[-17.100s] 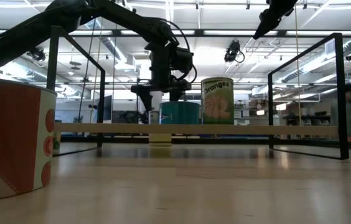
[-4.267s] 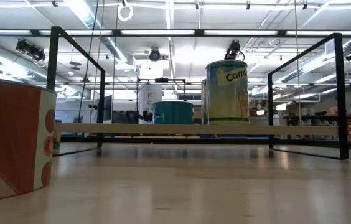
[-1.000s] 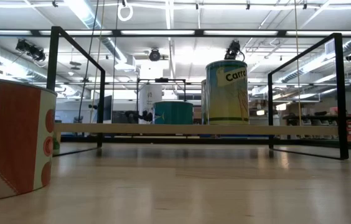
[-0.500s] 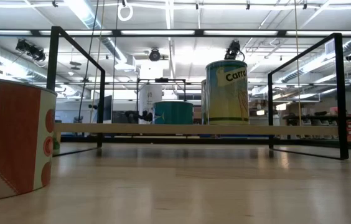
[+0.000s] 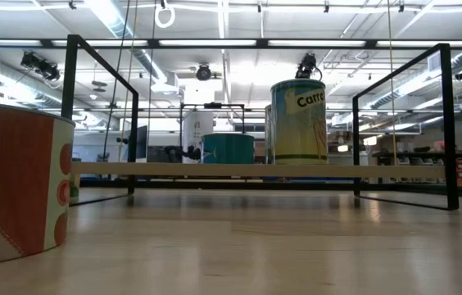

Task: Pick and place cans onto a shelf
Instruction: Put the canned mixed fruit on the shelf

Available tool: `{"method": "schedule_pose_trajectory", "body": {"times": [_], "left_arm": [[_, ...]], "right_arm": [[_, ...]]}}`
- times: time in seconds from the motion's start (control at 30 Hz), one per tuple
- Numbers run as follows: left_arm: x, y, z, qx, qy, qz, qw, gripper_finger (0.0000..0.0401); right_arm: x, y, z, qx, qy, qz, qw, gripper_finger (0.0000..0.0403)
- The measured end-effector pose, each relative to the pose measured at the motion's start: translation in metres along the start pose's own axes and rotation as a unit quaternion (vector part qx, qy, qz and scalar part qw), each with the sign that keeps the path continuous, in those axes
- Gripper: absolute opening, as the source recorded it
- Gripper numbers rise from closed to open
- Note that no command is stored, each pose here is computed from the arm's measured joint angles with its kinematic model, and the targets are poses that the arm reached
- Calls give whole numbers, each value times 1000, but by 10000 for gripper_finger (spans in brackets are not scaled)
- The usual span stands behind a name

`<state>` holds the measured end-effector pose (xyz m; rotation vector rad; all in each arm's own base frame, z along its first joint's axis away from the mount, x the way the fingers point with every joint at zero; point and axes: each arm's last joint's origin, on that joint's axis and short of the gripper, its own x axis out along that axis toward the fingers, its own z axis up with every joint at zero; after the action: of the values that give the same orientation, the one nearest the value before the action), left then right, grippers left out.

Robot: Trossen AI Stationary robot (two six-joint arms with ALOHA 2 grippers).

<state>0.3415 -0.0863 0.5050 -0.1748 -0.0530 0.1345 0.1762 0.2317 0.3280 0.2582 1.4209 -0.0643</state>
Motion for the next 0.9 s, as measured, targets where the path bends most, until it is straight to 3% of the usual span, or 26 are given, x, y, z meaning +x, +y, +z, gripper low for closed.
{"method": "schedule_pose_trajectory", "body": {"times": [0.17, 0.37, 0.7, 0.9], "left_arm": [[-1, -1, -7, 45, 36, -10, 998, 7], [-5, 5, -14, 59, 85, 4, 995, 7], [-12, -3, -33, 41, 167, -6, 985, 7], [-17, -12, -33, 65, 156, 14, 986, 7]], "right_arm": [[-12, -4, 17, 21, -11, 16, 1000, 286], [-40, -23, 52, 22, -66, 22, 997, 287], [-46, -97, 106, 16, -63, -94, 993, 287], [-43, -134, 128, -6, -53, -132, 990, 287]]}}
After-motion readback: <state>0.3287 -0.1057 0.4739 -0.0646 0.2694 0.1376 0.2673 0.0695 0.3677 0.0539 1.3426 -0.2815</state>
